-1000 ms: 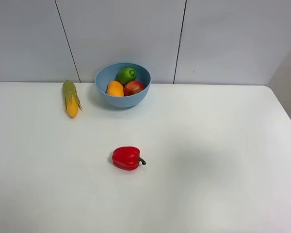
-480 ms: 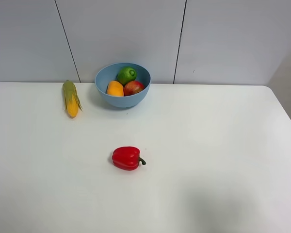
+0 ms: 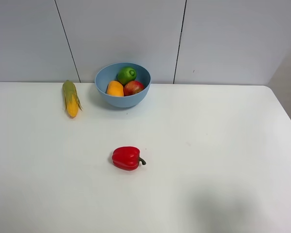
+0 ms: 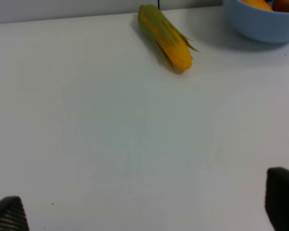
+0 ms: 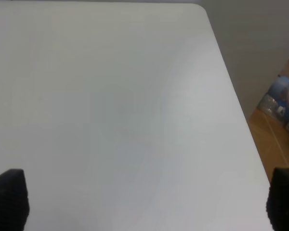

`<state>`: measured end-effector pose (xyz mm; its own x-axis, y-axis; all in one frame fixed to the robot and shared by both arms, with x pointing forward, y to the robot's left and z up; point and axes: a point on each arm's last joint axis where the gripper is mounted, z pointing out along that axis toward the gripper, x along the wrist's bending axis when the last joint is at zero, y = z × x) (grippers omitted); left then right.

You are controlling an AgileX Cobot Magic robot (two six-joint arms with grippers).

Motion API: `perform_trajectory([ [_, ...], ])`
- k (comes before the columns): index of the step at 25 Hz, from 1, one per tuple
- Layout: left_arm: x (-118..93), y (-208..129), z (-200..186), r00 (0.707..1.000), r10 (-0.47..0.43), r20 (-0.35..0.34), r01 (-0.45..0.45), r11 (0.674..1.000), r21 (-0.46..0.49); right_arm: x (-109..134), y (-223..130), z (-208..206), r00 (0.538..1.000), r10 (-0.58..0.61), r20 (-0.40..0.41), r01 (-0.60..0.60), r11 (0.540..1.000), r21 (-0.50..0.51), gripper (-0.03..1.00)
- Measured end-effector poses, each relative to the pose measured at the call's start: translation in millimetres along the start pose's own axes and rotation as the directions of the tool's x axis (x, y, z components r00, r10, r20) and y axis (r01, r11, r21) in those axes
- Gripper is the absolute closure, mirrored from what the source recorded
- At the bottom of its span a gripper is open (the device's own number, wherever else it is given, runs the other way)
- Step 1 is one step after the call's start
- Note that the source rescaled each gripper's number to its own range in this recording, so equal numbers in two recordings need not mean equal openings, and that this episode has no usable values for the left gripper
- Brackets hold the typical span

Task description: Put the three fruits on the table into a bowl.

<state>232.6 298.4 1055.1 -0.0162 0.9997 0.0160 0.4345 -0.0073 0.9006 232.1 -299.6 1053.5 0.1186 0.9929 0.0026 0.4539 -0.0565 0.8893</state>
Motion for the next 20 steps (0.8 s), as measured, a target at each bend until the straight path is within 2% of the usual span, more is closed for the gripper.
perform_trajectory([
  [4,0.0,0.0,0.0,1.0,0.0,0.0,0.0,1.0,0.0,-2.6,0.1,0.0,0.999,0.025,0.028,-0.025,1.0,-0.002,-0.03],
  [20,0.0,0.0,0.0,1.0,-0.001,0.0,0.001,1.0,0.0,-2.6,0.1,0.0,0.999,0.03,0.029,-0.03,1.0,-0.002,-0.03],
])
